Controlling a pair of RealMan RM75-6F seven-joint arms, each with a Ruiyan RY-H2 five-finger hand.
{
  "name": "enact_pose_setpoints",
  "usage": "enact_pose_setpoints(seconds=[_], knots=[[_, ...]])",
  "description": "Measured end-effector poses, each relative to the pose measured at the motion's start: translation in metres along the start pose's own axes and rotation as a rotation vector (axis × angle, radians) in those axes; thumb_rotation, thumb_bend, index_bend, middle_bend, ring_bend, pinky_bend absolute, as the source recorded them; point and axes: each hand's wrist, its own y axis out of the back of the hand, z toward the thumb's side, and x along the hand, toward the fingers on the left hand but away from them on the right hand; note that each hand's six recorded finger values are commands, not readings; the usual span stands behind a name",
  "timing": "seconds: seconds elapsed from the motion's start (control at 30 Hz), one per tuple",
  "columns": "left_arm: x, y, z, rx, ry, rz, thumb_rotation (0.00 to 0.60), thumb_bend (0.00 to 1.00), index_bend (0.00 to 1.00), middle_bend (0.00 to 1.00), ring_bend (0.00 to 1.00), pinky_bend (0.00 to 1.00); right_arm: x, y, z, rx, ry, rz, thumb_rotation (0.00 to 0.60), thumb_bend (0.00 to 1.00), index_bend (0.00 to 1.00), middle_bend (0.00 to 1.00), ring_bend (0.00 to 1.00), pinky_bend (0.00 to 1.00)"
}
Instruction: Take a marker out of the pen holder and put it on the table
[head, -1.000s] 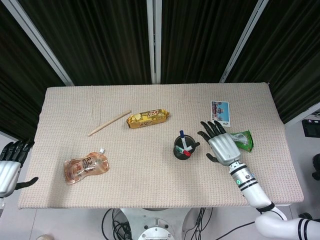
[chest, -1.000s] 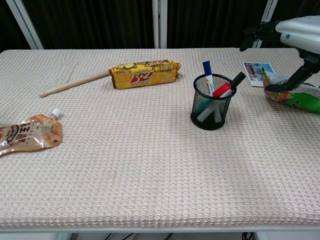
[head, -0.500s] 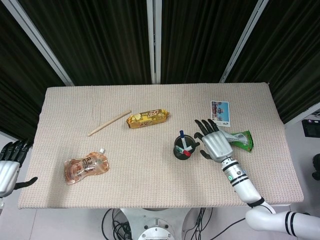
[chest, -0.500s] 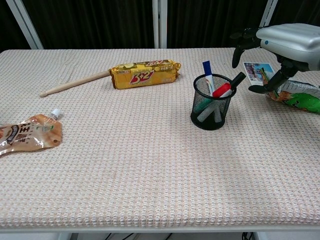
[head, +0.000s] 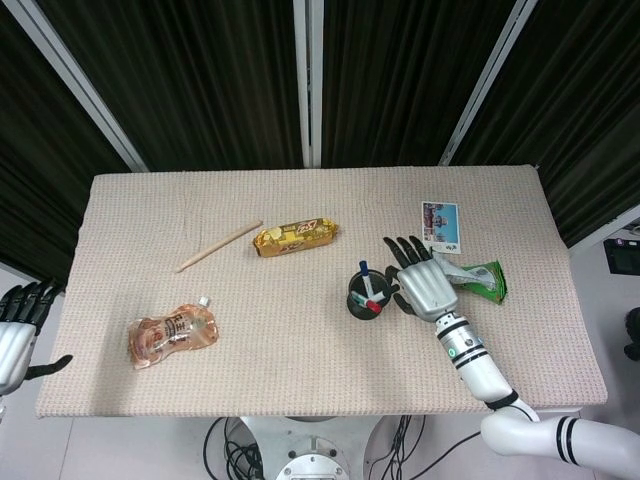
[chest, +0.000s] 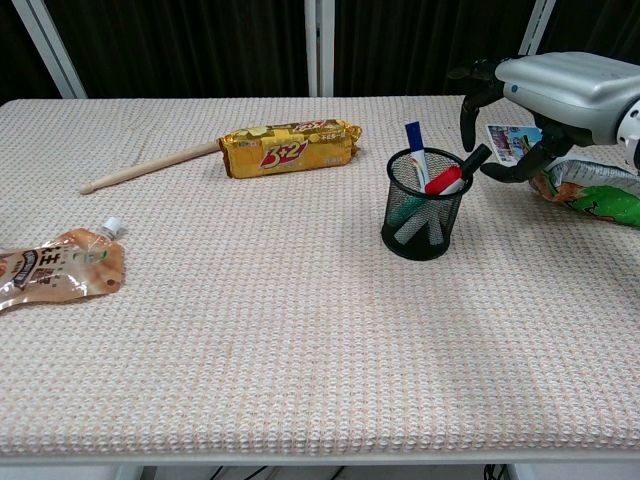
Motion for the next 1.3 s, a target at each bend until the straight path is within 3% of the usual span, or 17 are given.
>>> enact_pose_setpoints(seconds=[0.4, 0.7, 1.07, 1.3], knots=[[-0.001, 0.000, -0.003, -0.007, 0.004, 0.000, 0.600, 0.09, 0.03, 0.00, 0.00, 0.00, 0.000, 0.002, 0.002, -0.009, -0.005, -0.016, 0.600, 0.33, 0.62, 0.00, 0.00, 0.00], [-0.002, 0.002, -0.001, -0.009, 0.001, 0.007, 0.600, 0.09, 0.03, 0.00, 0.00, 0.00, 0.020, 0.029, -0.002, -0.043, 0.013, -0.086, 0.600, 0.33, 0.66, 0.00, 0.00, 0.00], [-0.002, 0.001, 0.003, -0.008, -0.007, 0.002, 0.600, 0.09, 0.03, 0.00, 0.00, 0.00, 0.092, 0.085, -0.049, -0.049, -0.030, -0.240, 0.600, 0.36, 0.69, 0.00, 0.00, 0.00], [-0.001, -0.003, 0.004, -0.008, -0.004, -0.009, 0.600, 0.09, 0.03, 0.00, 0.00, 0.00, 0.139, 0.072, -0.072, -0.030, -0.070, -0.256, 0.600, 0.36, 0.71, 0.01, 0.00, 0.00]])
